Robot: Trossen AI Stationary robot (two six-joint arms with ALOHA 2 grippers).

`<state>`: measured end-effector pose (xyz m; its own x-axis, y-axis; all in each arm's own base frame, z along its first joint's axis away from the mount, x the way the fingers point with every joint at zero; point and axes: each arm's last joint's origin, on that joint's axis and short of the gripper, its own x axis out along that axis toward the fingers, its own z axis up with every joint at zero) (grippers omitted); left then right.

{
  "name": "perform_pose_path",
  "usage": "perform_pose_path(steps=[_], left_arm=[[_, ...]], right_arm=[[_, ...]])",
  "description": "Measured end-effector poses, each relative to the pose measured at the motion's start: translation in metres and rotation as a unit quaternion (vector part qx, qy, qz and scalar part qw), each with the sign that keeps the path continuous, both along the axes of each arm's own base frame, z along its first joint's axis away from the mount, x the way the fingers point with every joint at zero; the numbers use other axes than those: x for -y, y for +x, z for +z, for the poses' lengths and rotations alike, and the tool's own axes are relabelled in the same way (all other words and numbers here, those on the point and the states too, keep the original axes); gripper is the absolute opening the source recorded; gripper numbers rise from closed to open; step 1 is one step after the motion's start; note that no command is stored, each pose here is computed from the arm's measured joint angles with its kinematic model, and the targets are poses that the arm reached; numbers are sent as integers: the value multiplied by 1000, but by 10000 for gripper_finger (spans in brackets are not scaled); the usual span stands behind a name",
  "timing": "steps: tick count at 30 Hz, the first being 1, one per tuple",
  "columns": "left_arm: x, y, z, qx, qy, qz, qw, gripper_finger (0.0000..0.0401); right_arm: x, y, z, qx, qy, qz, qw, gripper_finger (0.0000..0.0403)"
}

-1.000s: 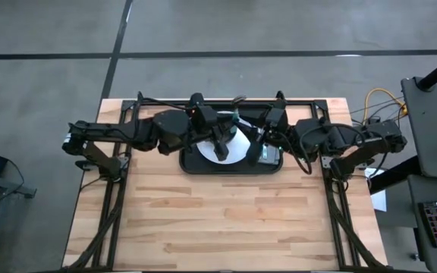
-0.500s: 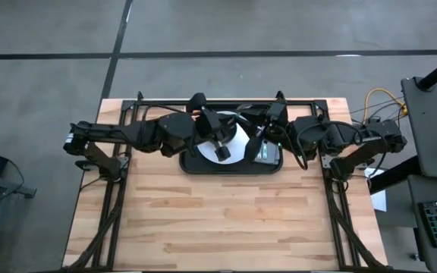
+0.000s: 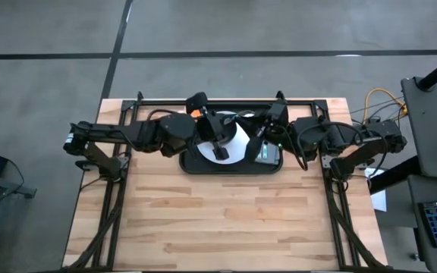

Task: Set up tray
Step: Put the blue spoon on top of the gray napkin on the black tray

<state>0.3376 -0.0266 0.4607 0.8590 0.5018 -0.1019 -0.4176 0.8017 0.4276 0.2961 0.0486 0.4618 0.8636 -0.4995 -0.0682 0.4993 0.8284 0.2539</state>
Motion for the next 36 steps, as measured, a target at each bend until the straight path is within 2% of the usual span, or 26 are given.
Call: perform_pose_path(steps=[8, 12, 18, 22, 31, 36], left_arm=[[0, 1, 2, 13, -3, -8, 1000, 24], [0, 1, 3, 23, -13, -4, 1000, 24], [0, 5, 2, 44, -25, 18, 999, 24], [-1, 10, -2, 45, -31, 23, 998, 24], [1, 16, -5, 48, -32, 19, 998, 24], [1, 16, -6, 46, -33, 19, 998, 24]], right_arm=[[1, 0, -1, -1, 11, 8, 1000, 65], [1, 0, -1, -7, 1, 18, 1000, 65], [1, 2, -6, -80, -98, 27, 992, 66], [2, 0, -6, -98, -119, 25, 988, 66], [2, -1, -4, -89, -113, 39, 989, 62], [2, -1, -5, -93, -114, 39, 988, 30]])
